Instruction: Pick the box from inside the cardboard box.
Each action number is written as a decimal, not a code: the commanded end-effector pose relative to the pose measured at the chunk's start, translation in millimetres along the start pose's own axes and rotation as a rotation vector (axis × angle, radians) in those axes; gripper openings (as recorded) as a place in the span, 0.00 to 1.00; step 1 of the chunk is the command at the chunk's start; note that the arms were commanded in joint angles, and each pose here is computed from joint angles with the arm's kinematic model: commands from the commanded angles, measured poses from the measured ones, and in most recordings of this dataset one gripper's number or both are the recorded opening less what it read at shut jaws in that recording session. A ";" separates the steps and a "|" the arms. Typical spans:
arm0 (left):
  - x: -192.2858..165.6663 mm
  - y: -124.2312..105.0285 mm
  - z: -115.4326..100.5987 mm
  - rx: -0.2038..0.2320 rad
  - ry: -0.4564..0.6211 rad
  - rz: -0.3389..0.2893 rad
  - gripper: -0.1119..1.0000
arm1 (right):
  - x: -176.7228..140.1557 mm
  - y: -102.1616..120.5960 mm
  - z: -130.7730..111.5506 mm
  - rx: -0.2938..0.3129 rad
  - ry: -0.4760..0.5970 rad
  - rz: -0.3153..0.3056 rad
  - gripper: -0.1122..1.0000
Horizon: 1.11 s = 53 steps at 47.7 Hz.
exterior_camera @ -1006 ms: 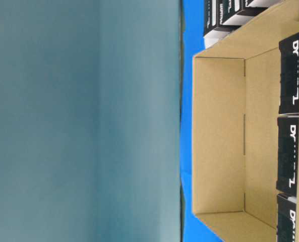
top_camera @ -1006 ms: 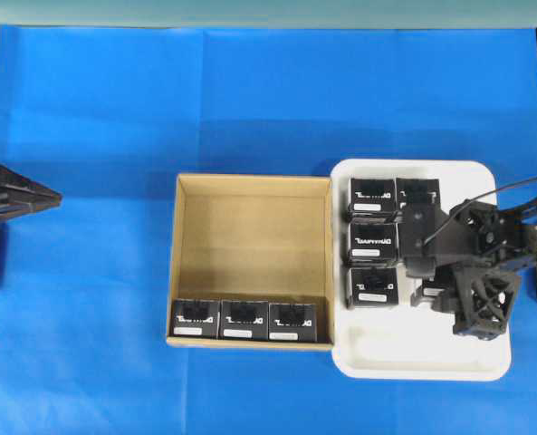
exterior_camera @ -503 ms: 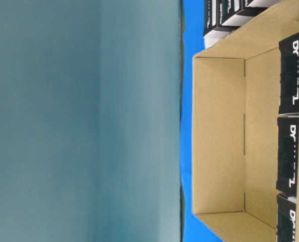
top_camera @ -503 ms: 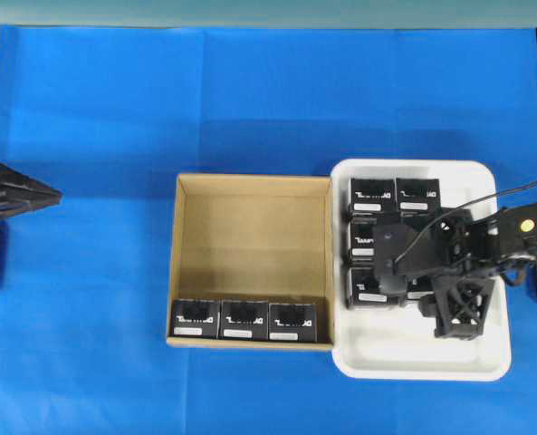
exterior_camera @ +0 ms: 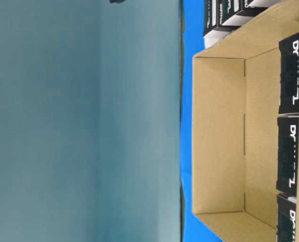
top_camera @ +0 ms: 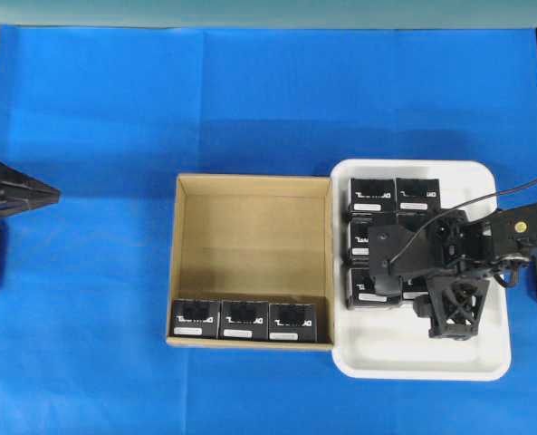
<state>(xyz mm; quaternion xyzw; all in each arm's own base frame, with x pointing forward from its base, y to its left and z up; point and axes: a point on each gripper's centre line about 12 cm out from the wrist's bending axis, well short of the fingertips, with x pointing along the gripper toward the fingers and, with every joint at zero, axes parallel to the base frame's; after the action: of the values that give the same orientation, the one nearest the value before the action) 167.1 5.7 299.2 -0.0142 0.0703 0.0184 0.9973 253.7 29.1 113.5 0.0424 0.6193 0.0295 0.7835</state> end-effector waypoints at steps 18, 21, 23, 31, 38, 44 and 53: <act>0.4 0.0 11.6 0.000 -0.028 0.001 0.06 | -4.9 4.0 12.0 0.006 -0.025 0.007 0.94; 0.4 0.0 11.6 0.000 -0.028 0.001 0.06 | -6.2 4.8 13.6 0.006 -0.023 0.009 0.95; 0.4 0.0 11.6 0.000 -0.028 0.001 0.06 | -7.0 5.1 14.7 0.005 -0.023 0.009 0.94; 0.4 0.0 11.8 0.000 -0.029 0.001 0.06 | -12.8 6.4 17.6 0.006 -0.018 0.013 0.95; 0.4 0.0 11.4 0.000 -0.026 0.001 0.06 | -33.0 9.4 21.4 0.021 -0.019 0.024 0.95; 0.4 0.0 11.6 0.000 -0.028 0.001 0.06 | -63.4 12.0 24.2 0.025 -0.085 0.038 0.95; 0.4 0.0 11.8 0.001 -0.029 0.001 0.06 | -102.8 12.6 22.1 0.043 -0.231 0.056 0.95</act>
<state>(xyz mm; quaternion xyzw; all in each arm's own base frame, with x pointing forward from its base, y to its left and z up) 166.9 5.7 298.8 -0.0142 0.0703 0.0184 0.9973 252.7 32.3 205.1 0.0720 0.5491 0.0343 0.8319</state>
